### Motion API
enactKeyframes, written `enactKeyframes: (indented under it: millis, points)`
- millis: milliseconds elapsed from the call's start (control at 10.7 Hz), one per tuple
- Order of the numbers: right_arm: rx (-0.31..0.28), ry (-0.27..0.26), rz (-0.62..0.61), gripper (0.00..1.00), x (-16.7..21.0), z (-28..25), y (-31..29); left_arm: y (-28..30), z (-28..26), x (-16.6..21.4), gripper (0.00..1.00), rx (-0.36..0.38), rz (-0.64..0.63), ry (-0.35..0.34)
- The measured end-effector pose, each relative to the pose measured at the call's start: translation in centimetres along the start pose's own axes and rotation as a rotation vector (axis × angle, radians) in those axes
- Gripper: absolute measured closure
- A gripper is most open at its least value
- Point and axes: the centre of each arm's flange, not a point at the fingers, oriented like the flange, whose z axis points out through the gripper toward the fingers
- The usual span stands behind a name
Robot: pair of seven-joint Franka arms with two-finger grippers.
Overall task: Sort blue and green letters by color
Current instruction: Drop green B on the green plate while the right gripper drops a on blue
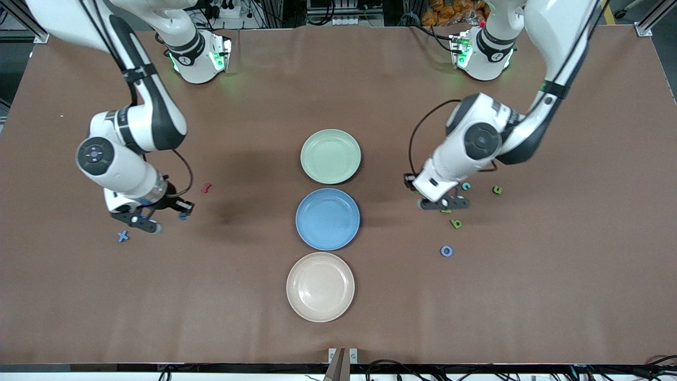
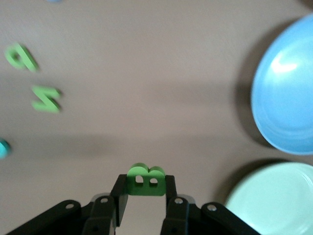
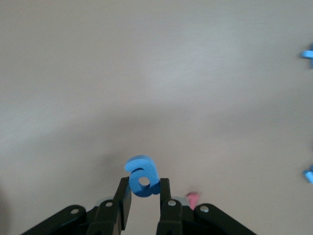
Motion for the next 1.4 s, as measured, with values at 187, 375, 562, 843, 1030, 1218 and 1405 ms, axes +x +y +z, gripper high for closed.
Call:
enactKeyframes:
  millis: [187,375,562,843,1030,1218,1405]
  points:
    - [0.011,0.013,-0.112,0.72,-2.8,-2.4,-6.6,5.2,2.1,-5.2,0.66,0.013,-0.044,-0.013]
    - [0.028,0.028,-0.172,0.72,-6.4,-3.1,-12.6,8.0,5.1,-9.4,0.66,-0.018,-0.075,0.012]
    - [0.049,0.034,-0.208,0.72,-8.8,-2.7,-18.0,8.5,7.6,-11.8,0.66,-0.052,-0.128,0.026]
    - [0.084,0.036,-0.261,0.72,-9.6,-0.3,-24.4,10.6,9.4,-13.4,0.66,-0.136,-0.222,0.043]
    - [0.129,0.063,-0.277,0.72,-9.2,1.4,-27.2,12.1,10.5,-14.7,0.66,-0.179,-0.263,0.041]
    - [0.168,0.098,-0.291,0.72,-9.3,2.6,-28.6,13.0,11.4,-15.6,0.66,-0.208,-0.291,0.034]
    - [0.186,0.101,-0.291,0.69,-10.6,2.4,-29.9,13.4,11.9,-15.3,0.63,-0.228,-0.318,0.028]
